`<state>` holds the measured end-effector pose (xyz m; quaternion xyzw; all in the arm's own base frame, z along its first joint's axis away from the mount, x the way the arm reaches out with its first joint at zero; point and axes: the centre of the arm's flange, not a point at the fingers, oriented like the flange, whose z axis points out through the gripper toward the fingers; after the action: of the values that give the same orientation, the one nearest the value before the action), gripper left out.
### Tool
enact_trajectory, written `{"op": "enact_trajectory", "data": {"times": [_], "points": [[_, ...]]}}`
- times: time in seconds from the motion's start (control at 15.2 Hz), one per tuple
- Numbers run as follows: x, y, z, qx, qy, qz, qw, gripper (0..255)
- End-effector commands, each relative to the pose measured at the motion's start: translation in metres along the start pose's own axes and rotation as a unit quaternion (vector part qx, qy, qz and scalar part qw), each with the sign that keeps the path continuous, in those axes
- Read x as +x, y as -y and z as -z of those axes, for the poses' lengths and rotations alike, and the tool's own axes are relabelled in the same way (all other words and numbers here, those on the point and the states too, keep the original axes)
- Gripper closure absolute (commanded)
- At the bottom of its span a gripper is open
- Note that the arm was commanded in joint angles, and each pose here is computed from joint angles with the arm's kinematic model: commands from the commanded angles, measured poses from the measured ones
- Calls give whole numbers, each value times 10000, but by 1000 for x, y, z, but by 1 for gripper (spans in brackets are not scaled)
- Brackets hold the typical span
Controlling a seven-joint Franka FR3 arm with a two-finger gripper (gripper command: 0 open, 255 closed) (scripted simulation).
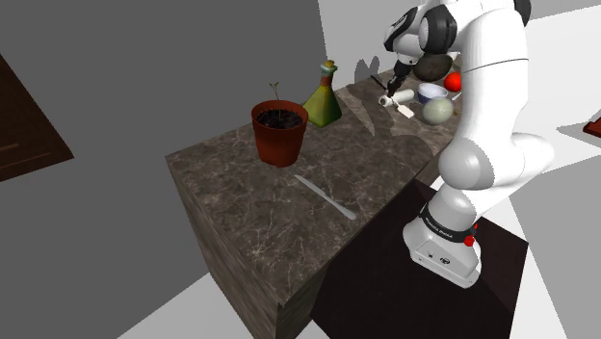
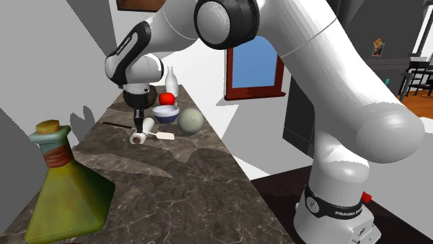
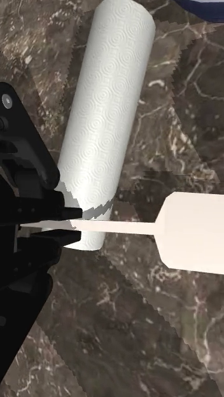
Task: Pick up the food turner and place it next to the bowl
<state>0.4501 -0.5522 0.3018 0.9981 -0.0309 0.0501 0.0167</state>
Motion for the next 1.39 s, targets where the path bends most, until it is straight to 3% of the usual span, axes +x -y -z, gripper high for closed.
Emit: {"op": "enact_trajectory", "data": {"times": [0.0, 0.4, 0.46, 0.73, 1.06, 1.32], "points": [[-3, 7, -29, 155, 174, 10, 9997, 255], [-3, 7, -29, 155, 174, 10, 9997, 255], [-4, 13, -28, 152, 177, 14, 9997, 0], [-16, 5, -47, 163, 175, 24, 9997, 0], [-1, 5, 21, 156, 174, 10, 9997, 0], [-1, 5, 21, 155, 174, 10, 9997, 0]]}}
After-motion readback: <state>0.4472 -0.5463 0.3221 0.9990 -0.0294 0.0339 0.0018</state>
